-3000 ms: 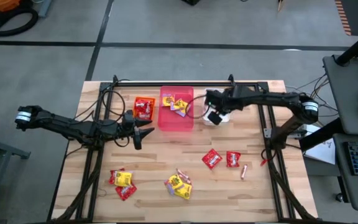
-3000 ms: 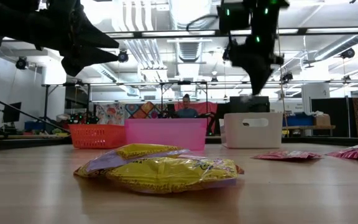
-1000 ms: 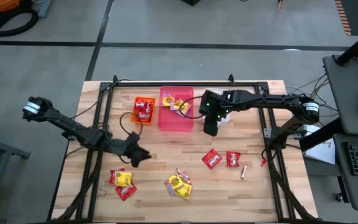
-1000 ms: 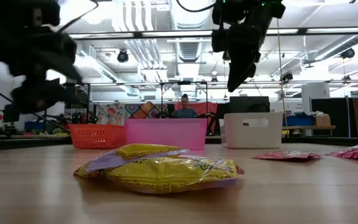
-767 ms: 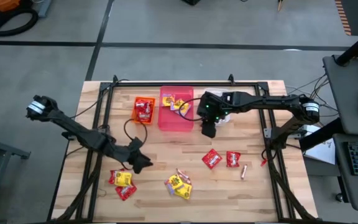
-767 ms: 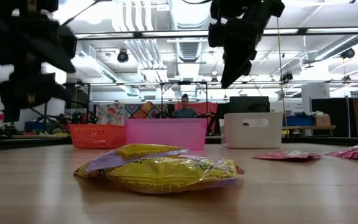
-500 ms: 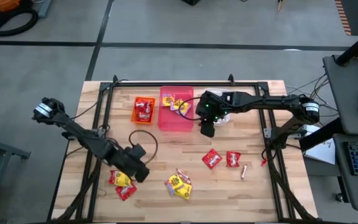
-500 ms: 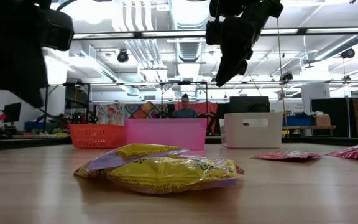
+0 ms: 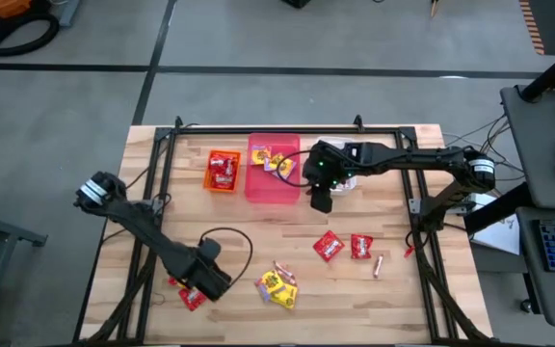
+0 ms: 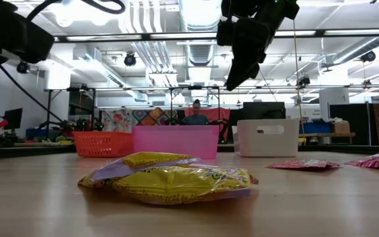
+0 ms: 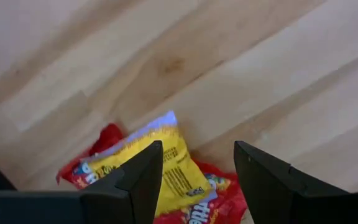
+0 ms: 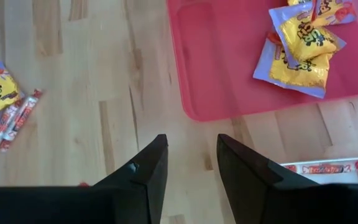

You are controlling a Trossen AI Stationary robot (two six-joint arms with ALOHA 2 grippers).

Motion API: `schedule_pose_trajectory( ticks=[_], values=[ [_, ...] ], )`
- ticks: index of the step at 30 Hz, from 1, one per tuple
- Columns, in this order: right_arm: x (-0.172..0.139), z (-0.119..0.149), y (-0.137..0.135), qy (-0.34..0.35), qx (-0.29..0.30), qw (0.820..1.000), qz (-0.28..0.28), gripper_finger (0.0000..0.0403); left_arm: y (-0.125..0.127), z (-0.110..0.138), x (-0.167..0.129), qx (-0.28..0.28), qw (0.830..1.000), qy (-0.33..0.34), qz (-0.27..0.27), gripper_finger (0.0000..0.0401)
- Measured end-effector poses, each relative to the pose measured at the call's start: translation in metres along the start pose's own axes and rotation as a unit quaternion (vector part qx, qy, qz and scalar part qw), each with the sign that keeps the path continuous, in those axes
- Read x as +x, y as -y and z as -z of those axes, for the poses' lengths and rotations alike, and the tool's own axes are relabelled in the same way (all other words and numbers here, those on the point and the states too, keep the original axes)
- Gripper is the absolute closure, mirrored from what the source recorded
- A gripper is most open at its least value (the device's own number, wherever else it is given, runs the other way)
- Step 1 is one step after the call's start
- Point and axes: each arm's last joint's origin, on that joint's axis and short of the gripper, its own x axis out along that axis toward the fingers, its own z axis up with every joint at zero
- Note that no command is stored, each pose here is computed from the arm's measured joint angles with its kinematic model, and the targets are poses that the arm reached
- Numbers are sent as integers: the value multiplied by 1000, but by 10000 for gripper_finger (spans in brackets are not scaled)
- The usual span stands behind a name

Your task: Organize candy in baskets

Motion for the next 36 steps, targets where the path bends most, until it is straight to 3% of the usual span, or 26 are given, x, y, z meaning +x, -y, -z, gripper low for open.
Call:
schedule_pose_trajectory(
  ticks=[11,21,29,36],
  values=[
    [1,0,-7,-1,-13,1000,-7,276,8,11,27,-13,995,-35,-97,220],
    [2,0,-15,0,-23,1000,-15,266,9,15,37,-7,993,-16,-115,228],
    [2,0,-16,1,-24,1000,-16,274,8,14,39,-6,994,9,-112,291],
    [2,0,-19,1,-28,999,-19,271,8,13,40,2,994,24,-109,381]
  ],
)
